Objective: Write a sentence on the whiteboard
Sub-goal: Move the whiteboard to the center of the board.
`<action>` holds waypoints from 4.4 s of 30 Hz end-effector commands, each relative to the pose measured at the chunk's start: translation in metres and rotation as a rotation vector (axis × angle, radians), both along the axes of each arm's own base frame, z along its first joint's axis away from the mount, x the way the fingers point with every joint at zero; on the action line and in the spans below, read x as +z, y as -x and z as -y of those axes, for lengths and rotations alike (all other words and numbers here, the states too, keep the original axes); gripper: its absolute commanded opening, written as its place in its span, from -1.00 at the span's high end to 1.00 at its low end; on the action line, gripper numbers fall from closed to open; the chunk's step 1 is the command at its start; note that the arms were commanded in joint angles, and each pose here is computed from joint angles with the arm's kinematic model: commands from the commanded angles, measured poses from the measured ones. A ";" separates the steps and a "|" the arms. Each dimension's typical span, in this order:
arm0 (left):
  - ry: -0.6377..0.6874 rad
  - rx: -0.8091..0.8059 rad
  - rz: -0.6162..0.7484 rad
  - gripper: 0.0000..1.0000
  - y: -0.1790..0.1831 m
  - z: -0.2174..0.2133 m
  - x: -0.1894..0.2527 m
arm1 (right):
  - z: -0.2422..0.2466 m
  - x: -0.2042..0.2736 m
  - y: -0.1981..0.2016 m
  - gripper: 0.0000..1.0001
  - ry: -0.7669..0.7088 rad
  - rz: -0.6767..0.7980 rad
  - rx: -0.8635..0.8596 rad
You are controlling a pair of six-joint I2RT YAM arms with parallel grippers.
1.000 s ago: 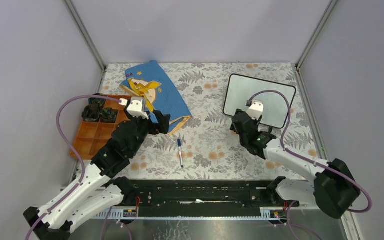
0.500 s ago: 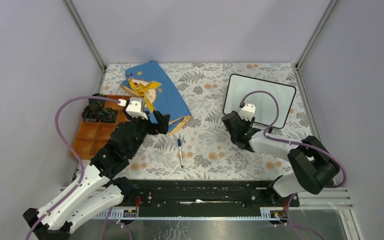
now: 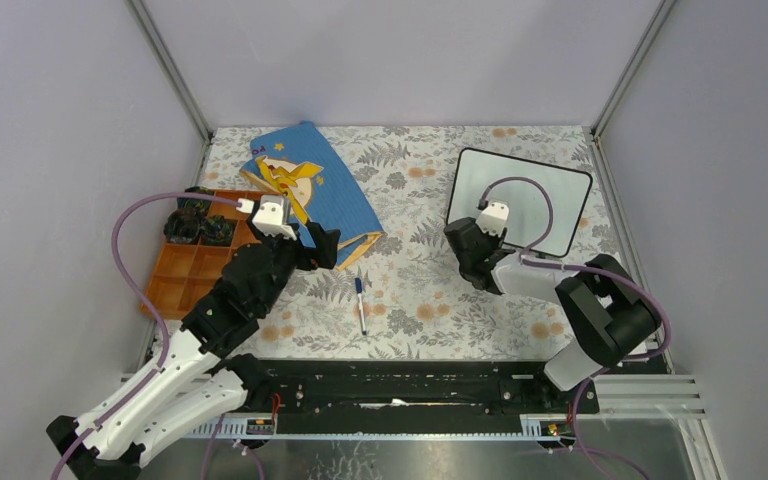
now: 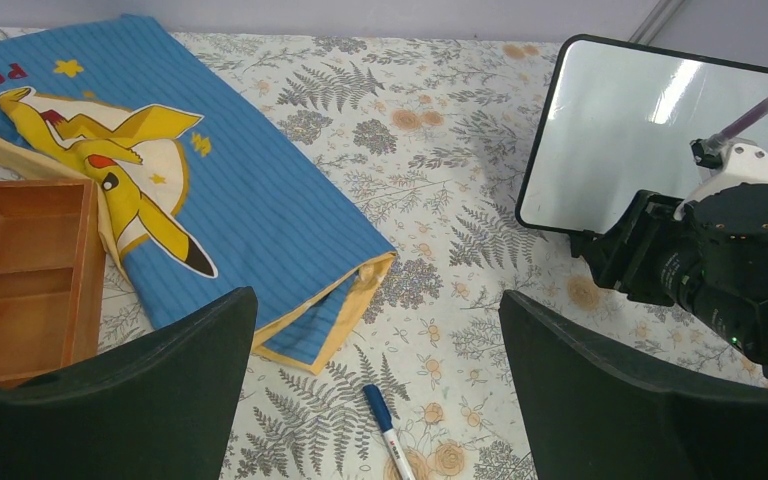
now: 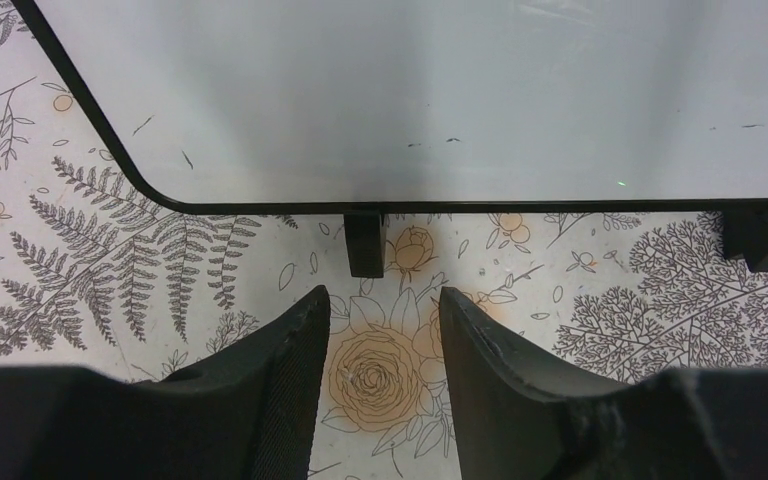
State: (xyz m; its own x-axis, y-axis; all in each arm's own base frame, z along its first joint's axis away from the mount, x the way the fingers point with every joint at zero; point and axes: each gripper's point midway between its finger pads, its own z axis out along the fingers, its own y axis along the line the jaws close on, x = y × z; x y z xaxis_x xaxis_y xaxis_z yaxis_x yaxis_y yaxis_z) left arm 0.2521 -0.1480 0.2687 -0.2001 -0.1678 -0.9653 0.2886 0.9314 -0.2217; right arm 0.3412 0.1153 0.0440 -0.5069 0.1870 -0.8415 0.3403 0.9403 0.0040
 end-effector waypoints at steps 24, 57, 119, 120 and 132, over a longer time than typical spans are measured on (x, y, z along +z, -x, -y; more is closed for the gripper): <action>0.014 -0.017 0.048 -0.97 -0.003 0.006 0.007 | -0.001 -0.007 -0.040 0.17 0.023 0.026 -0.005; 0.023 -0.039 0.058 -0.97 0.000 0.009 0.010 | 0.000 -0.013 -0.016 0.96 0.056 -0.032 0.107; -0.037 0.008 0.027 -0.97 -0.005 0.006 -0.009 | -0.158 0.043 0.121 -0.38 -0.178 -0.002 0.490; -0.032 0.014 0.030 -0.97 -0.005 0.006 -0.008 | -0.154 0.050 0.124 -0.38 -0.181 0.006 0.512; 0.059 -0.052 -0.141 -0.98 -0.047 0.042 -0.004 | -0.074 0.118 0.116 -0.45 0.020 0.163 0.504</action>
State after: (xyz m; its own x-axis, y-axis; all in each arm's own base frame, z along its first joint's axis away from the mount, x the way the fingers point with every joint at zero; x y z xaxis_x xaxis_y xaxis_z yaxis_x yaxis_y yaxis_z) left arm 0.2764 -0.1818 0.2411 -0.2924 -0.1023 -0.9508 0.3055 0.9322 -0.1942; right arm 0.2195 0.2258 0.1569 -0.4141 -0.0189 -0.9100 -0.2322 0.9689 0.0855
